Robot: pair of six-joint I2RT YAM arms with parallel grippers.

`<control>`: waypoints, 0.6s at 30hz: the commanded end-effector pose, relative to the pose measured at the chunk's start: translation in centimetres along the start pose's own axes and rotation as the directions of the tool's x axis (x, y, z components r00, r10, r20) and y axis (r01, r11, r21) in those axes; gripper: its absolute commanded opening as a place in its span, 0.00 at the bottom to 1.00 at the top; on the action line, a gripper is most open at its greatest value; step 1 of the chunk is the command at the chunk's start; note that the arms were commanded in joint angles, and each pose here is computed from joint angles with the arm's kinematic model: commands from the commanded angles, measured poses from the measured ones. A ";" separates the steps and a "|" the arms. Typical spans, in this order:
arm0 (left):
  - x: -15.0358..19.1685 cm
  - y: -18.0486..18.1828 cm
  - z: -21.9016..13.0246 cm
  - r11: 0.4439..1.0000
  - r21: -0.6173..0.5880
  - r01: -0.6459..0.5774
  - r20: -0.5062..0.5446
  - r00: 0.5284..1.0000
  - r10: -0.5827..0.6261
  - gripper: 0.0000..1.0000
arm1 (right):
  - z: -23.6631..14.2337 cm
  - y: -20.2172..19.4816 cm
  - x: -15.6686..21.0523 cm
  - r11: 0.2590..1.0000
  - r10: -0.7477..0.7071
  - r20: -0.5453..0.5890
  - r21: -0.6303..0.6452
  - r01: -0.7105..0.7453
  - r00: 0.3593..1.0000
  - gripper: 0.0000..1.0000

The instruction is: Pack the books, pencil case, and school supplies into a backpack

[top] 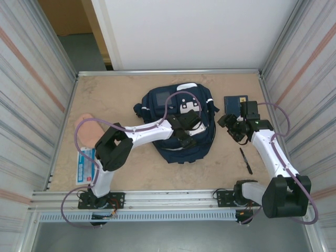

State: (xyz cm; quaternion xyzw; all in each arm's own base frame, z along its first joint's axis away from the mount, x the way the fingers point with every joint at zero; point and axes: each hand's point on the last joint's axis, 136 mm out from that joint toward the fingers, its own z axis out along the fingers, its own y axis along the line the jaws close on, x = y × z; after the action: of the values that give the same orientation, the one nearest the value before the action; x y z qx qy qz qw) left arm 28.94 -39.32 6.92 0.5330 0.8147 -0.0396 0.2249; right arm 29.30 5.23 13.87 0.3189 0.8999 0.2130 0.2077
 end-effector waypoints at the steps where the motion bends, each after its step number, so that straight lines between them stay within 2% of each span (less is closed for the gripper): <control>1: 0.6 -0.2 0.5 0.999 0.044 0.001 -0.019 1.000 0.000 0.51 | -0.1 -0.2 0.8 1.000 -0.028 -0.044 -0.005 0.028 0.999 0.69; 3: 0.7 -0.1 0.8 0.998 0.057 0.019 -0.022 1.000 -0.017 0.36 | 0.0 -0.3 1.1 1.000 -0.029 -0.049 -0.007 0.028 0.998 0.69; 5: 0.7 -0.1 0.8 0.997 0.075 0.035 -0.015 0.999 -0.034 0.28 | 0.0 -0.3 1.2 1.000 -0.029 -0.057 -0.013 0.029 0.998 0.69; 6: 0.5 0.1 0.7 0.997 0.069 0.038 -0.005 0.999 -0.038 0.20 | 0.0 -0.2 1.3 0.999 -0.036 -0.064 -0.018 0.035 0.997 0.69; 7: 0.3 0.4 0.3 0.998 0.055 0.038 0.002 0.999 -0.038 0.08 | -0.1 -0.2 1.3 0.999 -0.043 -0.067 -0.017 0.042 0.997 0.69; 8: 0.1 0.8 -0.2 0.998 0.040 0.040 0.013 0.999 -0.040 0.01 | 0.0 -0.4 1.4 0.999 -0.047 -0.070 -0.008 0.046 0.996 0.69; 18: -2.0 5.1 -9.5 0.985 -0.132 0.113 0.185 0.979 -0.087 0.00 | 0.6 -2.5 0.9 0.996 -0.036 -0.029 0.084 0.038 0.999 0.70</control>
State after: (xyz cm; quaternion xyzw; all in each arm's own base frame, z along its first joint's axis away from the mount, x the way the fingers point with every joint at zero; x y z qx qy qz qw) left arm 29.28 -37.55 11.88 0.5128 0.8142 -0.0546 0.2668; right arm 28.46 5.18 12.98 0.3032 0.9104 0.2041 0.1937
